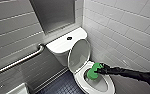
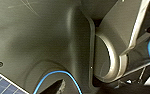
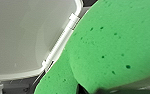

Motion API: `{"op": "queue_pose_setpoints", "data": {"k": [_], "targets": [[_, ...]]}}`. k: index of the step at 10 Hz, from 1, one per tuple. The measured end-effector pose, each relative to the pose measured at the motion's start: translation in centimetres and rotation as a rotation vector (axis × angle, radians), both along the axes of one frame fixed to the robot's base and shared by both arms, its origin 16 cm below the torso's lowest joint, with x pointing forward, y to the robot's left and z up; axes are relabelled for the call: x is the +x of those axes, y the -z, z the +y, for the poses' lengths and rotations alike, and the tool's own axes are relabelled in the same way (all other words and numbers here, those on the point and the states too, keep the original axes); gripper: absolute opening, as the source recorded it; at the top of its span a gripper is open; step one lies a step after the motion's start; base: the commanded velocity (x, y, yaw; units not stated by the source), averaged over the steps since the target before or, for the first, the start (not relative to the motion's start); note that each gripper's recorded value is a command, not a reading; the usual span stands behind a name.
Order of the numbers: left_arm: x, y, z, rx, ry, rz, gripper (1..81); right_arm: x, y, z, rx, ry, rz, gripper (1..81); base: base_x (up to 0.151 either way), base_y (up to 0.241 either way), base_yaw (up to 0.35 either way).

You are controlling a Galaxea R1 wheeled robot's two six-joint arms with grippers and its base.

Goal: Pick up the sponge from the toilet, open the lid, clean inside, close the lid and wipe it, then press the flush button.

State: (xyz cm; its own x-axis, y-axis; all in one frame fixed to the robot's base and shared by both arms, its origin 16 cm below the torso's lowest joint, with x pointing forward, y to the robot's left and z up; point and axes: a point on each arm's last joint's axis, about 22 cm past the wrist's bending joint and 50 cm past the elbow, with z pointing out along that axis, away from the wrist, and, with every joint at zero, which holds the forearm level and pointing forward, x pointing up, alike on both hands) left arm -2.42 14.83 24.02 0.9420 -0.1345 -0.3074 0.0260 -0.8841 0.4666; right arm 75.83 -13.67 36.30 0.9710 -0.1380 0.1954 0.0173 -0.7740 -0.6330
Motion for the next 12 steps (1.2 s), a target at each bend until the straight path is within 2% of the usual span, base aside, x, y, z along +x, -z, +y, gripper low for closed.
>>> {"op": "queue_pose_setpoints", "data": {"k": [4,8,11,12], "targets": [[2.3,4.0,0.0,-0.002,0.003,-0.045,81.1,2.2,2.0,1.1,-0.026,0.008,-0.029,1.0,0.000,0.000,0.000],[0.5,2.5,-1.2,-0.051,-0.017,0.012,81.1,1.9,5.1,1.0,-0.031,0.014,0.004,1.0,0.000,0.000,0.000],[-0.3,2.1,0.1,-0.044,-0.014,0.024,81.1,2.7,6.1,1.0,-0.056,0.036,0.006,1.0,0.000,0.000,0.000],[-0.5,1.9,-0.2,-0.048,-0.015,0.028,81.1,3.1,6.9,1.0,-0.075,0.048,0.010,1.0,0.000,0.000,0.000]]}}
